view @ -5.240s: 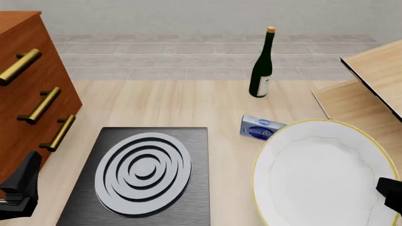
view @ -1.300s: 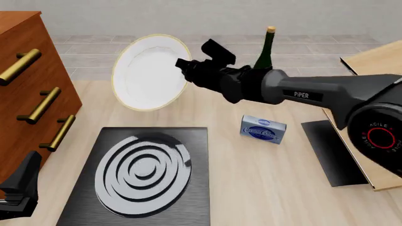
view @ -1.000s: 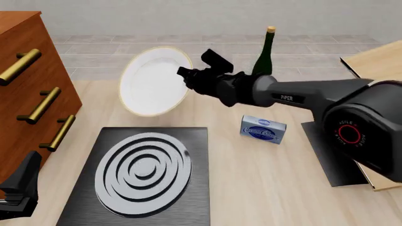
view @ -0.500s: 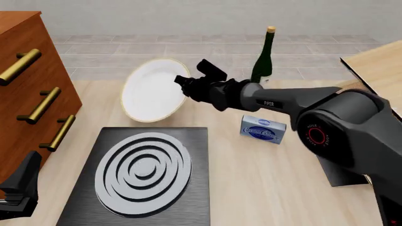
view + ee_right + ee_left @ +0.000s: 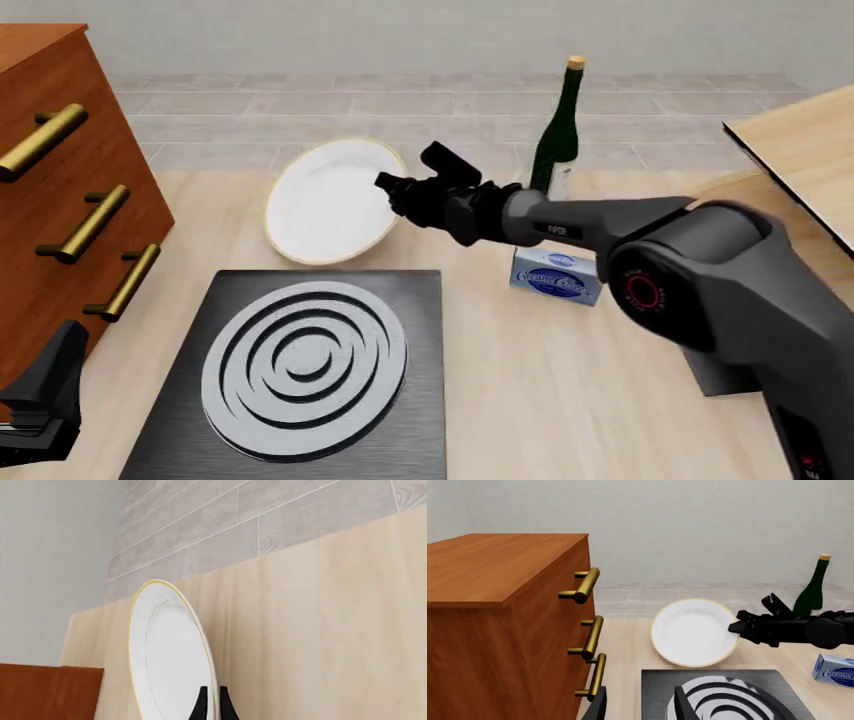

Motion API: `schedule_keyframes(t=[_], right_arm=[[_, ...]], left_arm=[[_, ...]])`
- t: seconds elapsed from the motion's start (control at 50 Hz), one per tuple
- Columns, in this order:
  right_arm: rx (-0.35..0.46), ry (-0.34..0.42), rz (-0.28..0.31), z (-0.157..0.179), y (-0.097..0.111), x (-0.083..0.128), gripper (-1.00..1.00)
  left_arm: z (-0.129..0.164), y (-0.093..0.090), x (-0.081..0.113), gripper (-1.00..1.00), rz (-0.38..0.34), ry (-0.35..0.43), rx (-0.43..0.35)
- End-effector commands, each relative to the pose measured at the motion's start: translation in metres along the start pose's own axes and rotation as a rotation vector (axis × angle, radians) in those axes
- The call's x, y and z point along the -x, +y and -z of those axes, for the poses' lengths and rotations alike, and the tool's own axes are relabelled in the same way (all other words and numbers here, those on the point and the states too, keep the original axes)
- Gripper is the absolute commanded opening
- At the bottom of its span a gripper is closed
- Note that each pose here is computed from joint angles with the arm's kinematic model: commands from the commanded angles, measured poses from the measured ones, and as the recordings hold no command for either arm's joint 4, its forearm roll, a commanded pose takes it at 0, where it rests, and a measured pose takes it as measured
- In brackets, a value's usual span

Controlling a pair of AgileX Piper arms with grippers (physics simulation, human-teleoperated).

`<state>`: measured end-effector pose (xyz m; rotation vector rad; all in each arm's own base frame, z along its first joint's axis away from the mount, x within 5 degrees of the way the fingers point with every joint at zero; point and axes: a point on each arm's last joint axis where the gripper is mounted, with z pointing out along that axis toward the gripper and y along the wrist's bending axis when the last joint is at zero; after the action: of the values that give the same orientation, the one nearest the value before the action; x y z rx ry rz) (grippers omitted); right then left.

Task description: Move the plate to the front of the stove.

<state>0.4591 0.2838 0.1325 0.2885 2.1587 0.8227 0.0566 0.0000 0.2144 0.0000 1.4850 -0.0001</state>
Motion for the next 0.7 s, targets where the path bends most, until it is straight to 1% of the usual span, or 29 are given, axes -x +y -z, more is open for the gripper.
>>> schedule_keyframes(t=[0.02,0.14,0.2,0.36,0.52,0.62,0.7], right_arm=[[0.001,-0.008,-0.035,-0.010,0.001,0.005,-1.00],[-0.003,-0.009,-0.045,-0.019,0.003,0.010,-1.00],[-0.004,-0.009,-0.050,-0.020,0.007,0.014,-1.00],[-0.003,-0.006,-0.062,-0.027,0.009,0.013,-1.00],[-0.009,-0.001,-0.064,-0.039,0.005,0.010,-1.00],[-0.013,-0.004,-0.063,-0.042,0.005,0.014,-1.00],[-0.019,0.001,-0.062,-0.046,0.003,0.013,-1.00]], left_arm=[[0.000,0.000,0.000,1.00,0.000,0.000,0.000],[0.000,0.000,0.000,1.00,0.000,0.000,0.000],[0.000,0.000,0.000,1.00,0.000,0.000,0.000],[0.000,0.000,0.000,1.00,0.000,0.000,0.000],[0.000,0.000,0.000,1.00,0.000,0.000,0.000],[0.000,0.000,0.000,1.00,0.000,0.000,0.000],[0.000,0.000,0.000,1.00,0.000,0.000,0.000]])
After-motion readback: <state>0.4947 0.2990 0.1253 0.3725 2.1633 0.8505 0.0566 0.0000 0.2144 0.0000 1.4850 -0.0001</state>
